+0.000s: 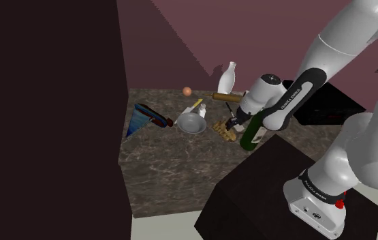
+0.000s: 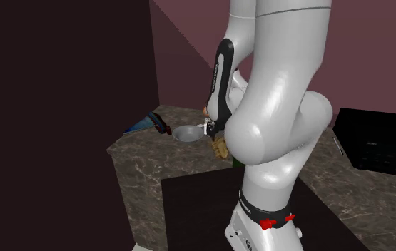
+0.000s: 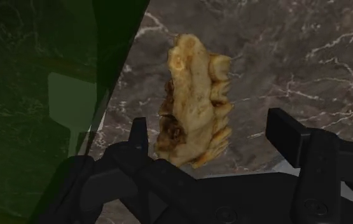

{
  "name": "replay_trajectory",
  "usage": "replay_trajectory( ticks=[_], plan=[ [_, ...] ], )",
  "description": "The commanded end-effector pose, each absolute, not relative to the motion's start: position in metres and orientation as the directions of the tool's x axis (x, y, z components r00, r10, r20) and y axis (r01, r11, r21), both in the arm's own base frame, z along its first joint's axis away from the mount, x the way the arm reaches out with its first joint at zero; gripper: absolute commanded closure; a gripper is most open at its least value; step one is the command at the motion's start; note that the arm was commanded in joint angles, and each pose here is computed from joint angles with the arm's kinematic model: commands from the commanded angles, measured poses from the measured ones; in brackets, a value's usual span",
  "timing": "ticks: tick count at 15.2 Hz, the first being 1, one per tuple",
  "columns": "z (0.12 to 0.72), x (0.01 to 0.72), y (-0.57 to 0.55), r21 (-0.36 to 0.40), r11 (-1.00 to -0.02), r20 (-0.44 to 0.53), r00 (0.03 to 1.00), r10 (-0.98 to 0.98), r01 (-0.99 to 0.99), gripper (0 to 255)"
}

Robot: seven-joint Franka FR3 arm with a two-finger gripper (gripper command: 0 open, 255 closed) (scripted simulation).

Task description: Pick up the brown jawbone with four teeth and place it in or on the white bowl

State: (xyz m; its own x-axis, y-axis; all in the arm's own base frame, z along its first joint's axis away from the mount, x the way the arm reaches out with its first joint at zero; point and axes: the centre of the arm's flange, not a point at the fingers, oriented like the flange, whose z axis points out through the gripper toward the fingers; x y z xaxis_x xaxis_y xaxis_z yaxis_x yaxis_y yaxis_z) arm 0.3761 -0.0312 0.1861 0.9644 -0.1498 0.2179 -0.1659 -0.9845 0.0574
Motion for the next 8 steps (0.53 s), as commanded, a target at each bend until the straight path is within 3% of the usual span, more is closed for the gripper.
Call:
replay_trajectory(
  ticks=[1, 4, 8],
  plan=[
    [0.165, 0.378, -0.035, 0.085, -0.993, 0.127, 0.989, -0.073, -0.085, 0],
    [0.133, 0.379, -0.041, 0.124, -0.991, -0.014, 0.999, 0.038, 0.039, 0],
    [0.112, 0.379, -0.043, 0.124, -0.991, -0.014, 0.999, 0.038, 0.039, 0]
  ],
)
